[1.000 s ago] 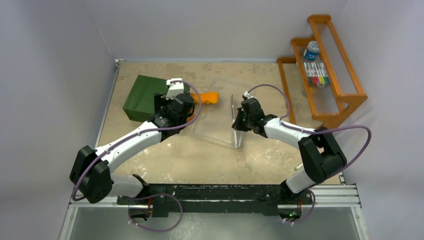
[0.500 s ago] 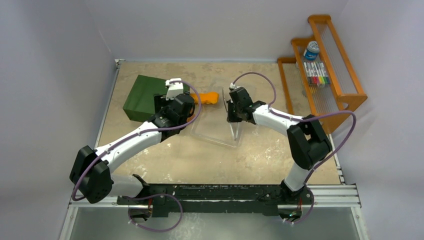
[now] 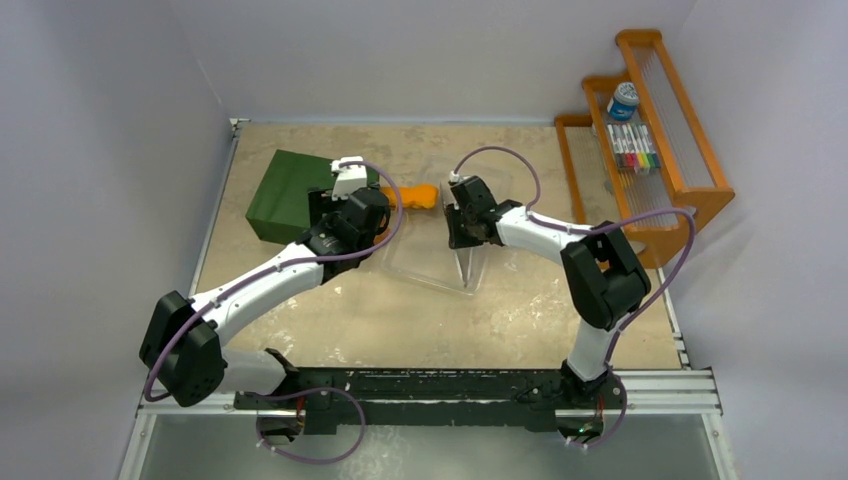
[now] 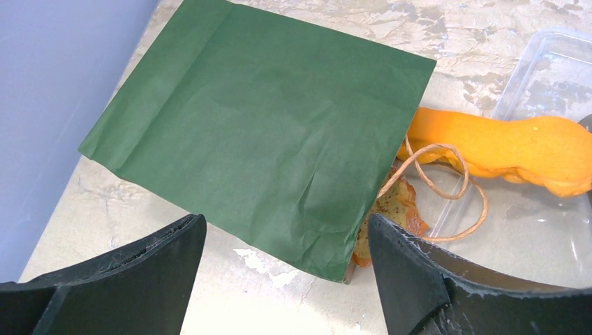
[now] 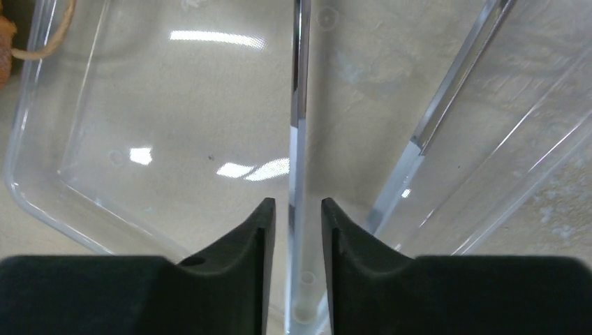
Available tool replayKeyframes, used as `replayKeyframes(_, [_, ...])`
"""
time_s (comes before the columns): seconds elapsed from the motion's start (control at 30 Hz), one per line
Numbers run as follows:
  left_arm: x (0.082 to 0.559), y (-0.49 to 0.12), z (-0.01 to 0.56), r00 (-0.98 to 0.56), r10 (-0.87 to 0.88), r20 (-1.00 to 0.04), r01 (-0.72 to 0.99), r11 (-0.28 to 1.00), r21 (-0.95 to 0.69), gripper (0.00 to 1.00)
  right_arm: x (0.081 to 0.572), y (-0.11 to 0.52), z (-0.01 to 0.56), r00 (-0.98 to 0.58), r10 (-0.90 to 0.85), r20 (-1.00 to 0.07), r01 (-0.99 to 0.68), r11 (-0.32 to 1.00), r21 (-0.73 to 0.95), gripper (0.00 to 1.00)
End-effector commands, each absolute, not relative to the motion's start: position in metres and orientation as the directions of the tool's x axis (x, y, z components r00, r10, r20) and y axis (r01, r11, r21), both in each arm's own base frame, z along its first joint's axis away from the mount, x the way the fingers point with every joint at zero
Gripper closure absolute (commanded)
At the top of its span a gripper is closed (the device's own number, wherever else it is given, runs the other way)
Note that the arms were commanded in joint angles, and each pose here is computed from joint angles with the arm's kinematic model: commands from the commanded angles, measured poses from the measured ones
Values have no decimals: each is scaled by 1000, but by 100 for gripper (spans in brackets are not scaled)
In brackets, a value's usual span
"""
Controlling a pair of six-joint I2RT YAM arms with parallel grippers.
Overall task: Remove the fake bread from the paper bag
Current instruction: Place the clamp in the container, then pick up the clamp from the container.
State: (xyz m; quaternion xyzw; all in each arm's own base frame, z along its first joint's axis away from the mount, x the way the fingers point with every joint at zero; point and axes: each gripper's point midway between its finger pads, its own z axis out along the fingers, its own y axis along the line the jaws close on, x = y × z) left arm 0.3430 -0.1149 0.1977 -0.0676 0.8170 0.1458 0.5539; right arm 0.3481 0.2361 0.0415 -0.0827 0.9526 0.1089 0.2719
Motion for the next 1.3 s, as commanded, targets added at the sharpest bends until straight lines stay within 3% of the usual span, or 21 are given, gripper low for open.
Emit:
replayKeyframes(0.0, [347,-118,205,-342,22,-939,-289,949,127,14,353,242,66,-785,-116,-609,-257,955,148,36])
replayKeyframes(0.07, [348,-119,205,-341,22,-940,-287,950,126,14,351,244,70,-773,-123,-622,-266,953,143,2])
replayKeyframes(0.1, [349,-120,206,-340,23,-940,-286,950,126,14,351,245,74,-765,-124,-632,-270,953,140,0])
replayKeyframes(0.27, [352,-122,214,-331,23,-943,-284,951,123,14,355,247,97,-726,-116,-678,-269,955,125,0])
replayKeyframes(0.47, [356,-125,235,-306,7,-952,-284,954,98,13,365,254,173,-594,-85,-800,-294,949,117,0])
replayKeyframes(0.63, [358,-129,266,-224,-78,-971,-279,960,-13,1,385,235,220,-442,129,-888,-122,972,201,0])
replayKeyframes(0.7, [357,-130,272,-179,-144,-973,-285,954,-88,0,393,243,227,-411,134,-902,-196,953,231,0])
replayKeyframes(0.83, [356,-131,280,-148,-204,-968,-255,953,-162,2,401,242,216,-439,92,-894,-178,966,187,8])
replayKeyframes(1.0, [347,-120,287,-129,-204,-970,-256,952,-166,5,388,228,167,-566,58,-822,-97,986,137,4])
replayKeyframes(1.27, [346,-110,279,-156,-213,-965,-298,941,-160,9,362,209,127,-596,35,-802,-85,991,106,0])
